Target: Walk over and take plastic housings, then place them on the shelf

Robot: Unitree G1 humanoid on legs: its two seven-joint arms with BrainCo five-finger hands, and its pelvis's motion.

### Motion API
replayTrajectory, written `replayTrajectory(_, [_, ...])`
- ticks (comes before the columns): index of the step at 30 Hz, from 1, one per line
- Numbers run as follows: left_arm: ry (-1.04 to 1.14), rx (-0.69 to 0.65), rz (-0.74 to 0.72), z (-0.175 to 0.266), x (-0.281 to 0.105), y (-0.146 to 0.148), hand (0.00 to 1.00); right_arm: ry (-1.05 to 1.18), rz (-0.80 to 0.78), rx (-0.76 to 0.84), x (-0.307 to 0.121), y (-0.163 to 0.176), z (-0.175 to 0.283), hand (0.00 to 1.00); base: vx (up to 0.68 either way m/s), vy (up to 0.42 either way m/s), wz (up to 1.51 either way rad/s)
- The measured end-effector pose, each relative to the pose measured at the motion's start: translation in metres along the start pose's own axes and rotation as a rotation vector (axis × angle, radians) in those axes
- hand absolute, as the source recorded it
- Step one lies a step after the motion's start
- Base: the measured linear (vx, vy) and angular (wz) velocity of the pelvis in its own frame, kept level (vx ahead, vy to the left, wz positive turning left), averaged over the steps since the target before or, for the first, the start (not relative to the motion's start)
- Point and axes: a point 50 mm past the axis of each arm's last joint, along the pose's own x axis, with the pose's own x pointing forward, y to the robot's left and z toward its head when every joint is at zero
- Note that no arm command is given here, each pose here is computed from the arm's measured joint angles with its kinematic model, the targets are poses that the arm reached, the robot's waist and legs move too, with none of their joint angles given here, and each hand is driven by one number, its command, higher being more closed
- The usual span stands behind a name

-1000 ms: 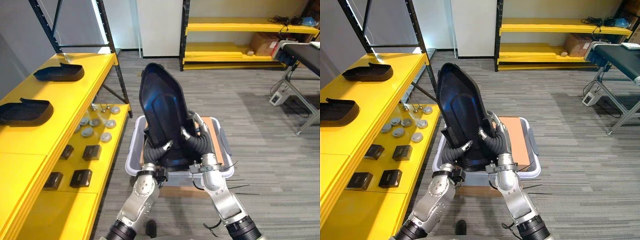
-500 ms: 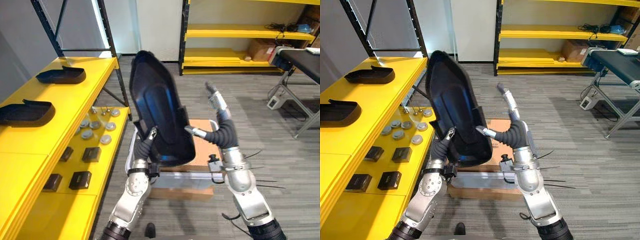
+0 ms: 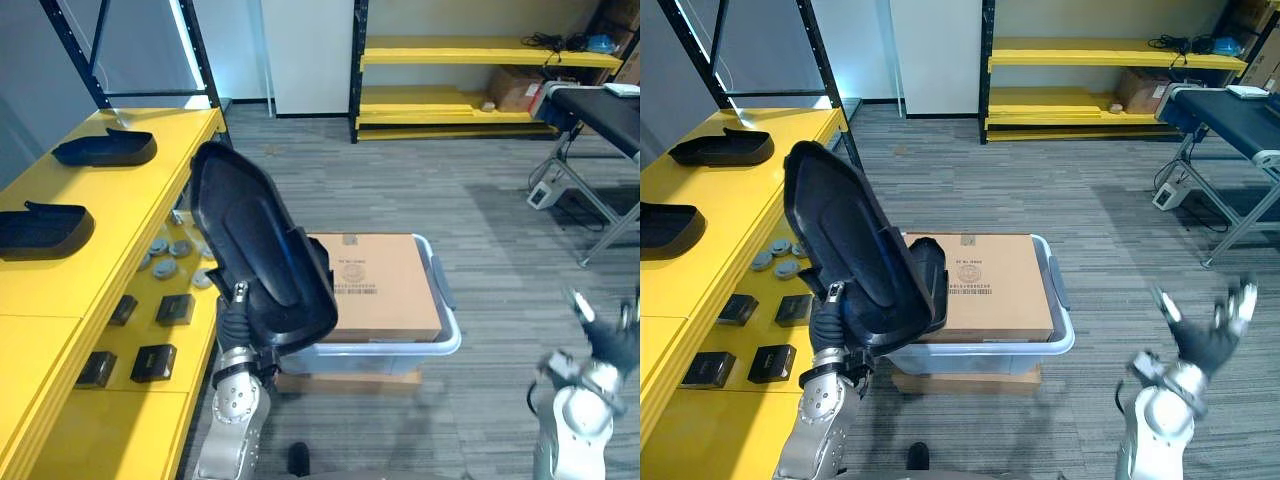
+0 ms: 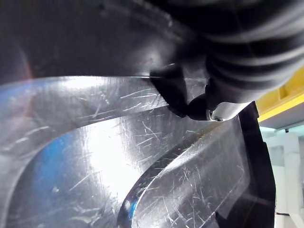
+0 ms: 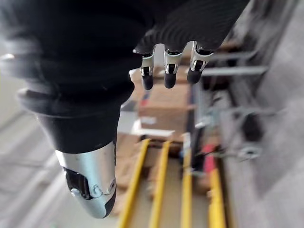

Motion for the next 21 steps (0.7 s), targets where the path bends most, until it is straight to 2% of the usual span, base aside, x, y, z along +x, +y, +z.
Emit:
replayTrajectory(5, [0.003,-0.024,-0.072,0.000,-0.002,-0.005,1.00,0.472,0.092,-0.128,-0.042,-0.024,-0.099,0.00,0.01,-0.022,0.01])
replayTrajectory(8, [0.018,-0.020,-0.086,-0.003,-0.006,-0.003,1.00,0.600,0.180,-0.161,-0.063,-0.017,-0.121,0.00,-0.04,-0.010,0.07])
replayTrajectory(11, [0.040,-0.031,-0.084,-0.007,-0.012,-0.001,1.00,0.637,0.277,-0.181,-0.074,-0.001,-0.129,0.00,0.00,-0.003,0.34])
replayTrajectory(14, [0.021,-0.077,-0.076,0.001,-0.017,-0.002,1.00,0.592,0.380,-0.214,-0.069,0.028,-0.121,0.00,-0.06,-0.018,1.03])
replayTrajectory(21, [0.021,-0.101,-0.139,-0.001,-0.008,-0.020,1.00,0.510,0.423,-0.268,-0.053,0.039,-0.108,0.00,0.06,0.015,1.87])
